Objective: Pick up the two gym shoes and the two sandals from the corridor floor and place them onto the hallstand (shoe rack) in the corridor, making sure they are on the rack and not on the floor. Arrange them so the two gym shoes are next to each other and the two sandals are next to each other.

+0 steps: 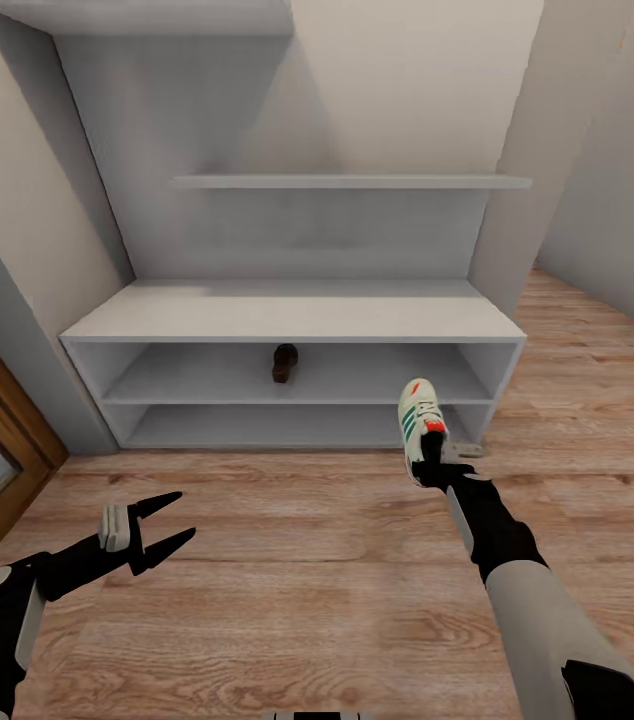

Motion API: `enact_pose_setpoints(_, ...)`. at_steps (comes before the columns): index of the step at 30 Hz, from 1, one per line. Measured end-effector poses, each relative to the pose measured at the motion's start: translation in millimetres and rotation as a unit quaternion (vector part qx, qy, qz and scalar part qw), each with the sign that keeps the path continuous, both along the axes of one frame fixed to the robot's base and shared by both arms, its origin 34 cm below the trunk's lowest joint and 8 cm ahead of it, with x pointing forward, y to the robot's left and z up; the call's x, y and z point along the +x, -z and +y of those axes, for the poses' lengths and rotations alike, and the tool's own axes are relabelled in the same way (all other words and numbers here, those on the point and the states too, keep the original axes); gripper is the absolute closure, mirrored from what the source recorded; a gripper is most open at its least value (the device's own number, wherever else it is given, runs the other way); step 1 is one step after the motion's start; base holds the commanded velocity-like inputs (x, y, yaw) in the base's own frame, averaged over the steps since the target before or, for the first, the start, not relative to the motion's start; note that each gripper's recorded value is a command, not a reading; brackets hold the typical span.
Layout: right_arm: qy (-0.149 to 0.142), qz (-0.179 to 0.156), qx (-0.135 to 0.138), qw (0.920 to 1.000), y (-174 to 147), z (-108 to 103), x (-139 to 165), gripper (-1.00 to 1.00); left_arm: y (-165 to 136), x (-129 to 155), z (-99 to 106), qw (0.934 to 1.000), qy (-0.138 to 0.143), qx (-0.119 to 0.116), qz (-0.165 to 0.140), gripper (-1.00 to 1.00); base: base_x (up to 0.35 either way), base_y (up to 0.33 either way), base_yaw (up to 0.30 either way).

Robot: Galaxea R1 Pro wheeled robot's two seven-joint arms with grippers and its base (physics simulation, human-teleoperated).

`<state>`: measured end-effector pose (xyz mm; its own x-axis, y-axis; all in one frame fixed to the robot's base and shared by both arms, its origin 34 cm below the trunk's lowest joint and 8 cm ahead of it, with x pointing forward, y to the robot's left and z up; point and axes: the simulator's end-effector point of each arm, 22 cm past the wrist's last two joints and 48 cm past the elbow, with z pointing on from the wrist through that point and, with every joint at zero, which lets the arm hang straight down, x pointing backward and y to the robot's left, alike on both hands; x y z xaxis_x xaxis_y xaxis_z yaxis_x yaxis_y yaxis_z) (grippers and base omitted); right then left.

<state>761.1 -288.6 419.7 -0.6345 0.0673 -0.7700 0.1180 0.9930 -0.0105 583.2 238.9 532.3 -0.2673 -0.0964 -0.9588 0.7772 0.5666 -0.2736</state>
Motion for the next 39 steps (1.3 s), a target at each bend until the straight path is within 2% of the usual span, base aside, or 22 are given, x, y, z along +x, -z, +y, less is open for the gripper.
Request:
enact_pose_setpoints(10, 0.000, 0.000, 0.000, 1.0000, -0.2, 0.1, 0.0, 1.00, -0.9, -0.5, -2.5, 1.0000, 0.003, -0.003, -0.001, -1.00, 0.075, 0.308, 0.000)
enact_pose_setpoints(18, -0.001, 0.000, 0.001, 1.0000, 0.5, 0.4, -0.5, 1.00, -0.6, -0.9, -2.3, 1.0000, 0.003, -0.005, 0.002, -1.00, 0.023, 0.049, 0.000)
enact_pose_setpoints(24, 0.000, 0.007, 0.002, 1.0000, 9.7, 0.5, -2.0, 1.00, 8.3, -1.3, -2.9, 0.9989, 0.002, -0.020, 0.041, -1.00, 0.001, 0.001, 0.000)
enact_pose_setpoints(39, 0.000, 0.051, 0.003, 0.9987, 69.1, 0.8, -13.4, 1.00, 53.0, -1.7, -3.1, 0.9960, 0.001, -0.020, 0.087, -1.00, 0.000, 0.000, 0.030)
